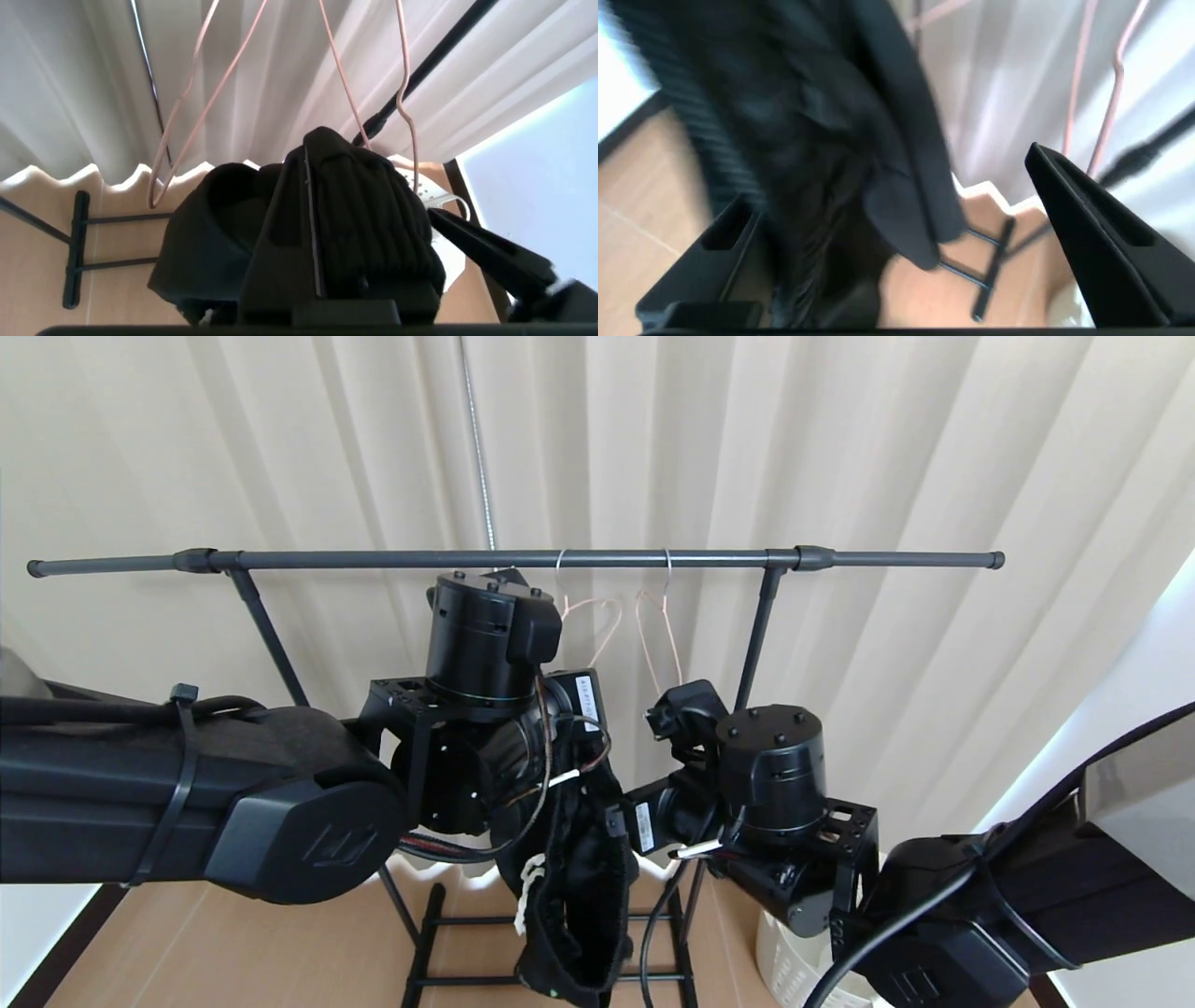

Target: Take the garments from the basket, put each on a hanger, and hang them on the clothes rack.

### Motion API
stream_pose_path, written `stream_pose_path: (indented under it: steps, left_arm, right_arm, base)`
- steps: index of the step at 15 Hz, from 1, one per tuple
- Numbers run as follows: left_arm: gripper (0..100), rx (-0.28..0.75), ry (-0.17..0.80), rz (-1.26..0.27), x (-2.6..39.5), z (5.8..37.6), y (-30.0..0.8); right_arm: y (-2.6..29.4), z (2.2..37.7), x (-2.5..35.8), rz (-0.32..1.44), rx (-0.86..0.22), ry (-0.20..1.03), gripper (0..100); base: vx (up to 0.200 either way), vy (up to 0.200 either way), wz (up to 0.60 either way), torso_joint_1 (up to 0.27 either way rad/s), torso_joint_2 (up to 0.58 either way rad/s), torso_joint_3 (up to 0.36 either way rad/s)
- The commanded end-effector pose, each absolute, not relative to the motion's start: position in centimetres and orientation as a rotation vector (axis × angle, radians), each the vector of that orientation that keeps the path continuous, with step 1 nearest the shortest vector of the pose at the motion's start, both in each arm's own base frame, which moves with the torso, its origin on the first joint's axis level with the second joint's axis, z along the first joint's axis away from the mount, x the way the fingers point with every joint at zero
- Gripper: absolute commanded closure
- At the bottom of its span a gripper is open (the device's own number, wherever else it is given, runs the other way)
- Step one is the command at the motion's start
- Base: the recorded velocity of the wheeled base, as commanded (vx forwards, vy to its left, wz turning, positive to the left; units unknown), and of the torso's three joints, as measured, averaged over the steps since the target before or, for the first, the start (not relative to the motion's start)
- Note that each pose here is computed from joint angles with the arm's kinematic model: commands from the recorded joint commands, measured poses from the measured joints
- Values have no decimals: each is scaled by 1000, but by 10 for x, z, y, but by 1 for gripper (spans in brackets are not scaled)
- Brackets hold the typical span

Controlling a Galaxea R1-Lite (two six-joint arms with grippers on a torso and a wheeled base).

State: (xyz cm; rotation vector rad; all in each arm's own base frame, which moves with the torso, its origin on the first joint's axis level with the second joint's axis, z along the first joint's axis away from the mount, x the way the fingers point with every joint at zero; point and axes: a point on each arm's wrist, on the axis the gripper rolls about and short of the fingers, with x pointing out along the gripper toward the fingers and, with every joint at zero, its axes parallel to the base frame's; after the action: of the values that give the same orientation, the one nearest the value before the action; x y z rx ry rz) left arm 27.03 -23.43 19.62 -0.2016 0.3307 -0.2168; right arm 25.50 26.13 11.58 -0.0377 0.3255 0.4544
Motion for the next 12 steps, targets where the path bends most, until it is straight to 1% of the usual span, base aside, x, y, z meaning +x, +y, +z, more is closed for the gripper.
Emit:
stream_pose_path:
  steps: [1, 3, 4, 5, 9, 12]
  left_arm:
    - [100, -206, 324, -217, 269, 199, -233]
    - [100, -210, 318, -213, 269, 202, -231]
    - [100, -210, 318, -212, 270, 202, -230]
    - [100, -210, 318, -212, 270, 202, -230]
    - [100, -208, 322, -211, 269, 200, -230]
    - [100, -208, 322, -211, 269, 200, -230]
  right_arm:
    - [256, 98, 259, 440, -102, 369, 0]
    - [243, 93, 260, 429, -181, 379, 0]
    - [232, 89, 259, 425, -244, 388, 0]
    - [222, 90, 257, 446, -288, 372, 0]
    - [205, 91, 255, 460, -341, 359, 0]
    - [194, 91, 246, 538, -401, 363, 0]
  base:
    - [0, 0, 0, 0, 0, 0]
    - [0, 0, 0, 0, 0, 0]
    - [0, 0, 0, 0, 0, 0]
    - [0, 0, 0, 0, 0, 0]
    - [0, 0, 0, 0, 0, 0]
    - [0, 0, 0, 0, 0, 0]
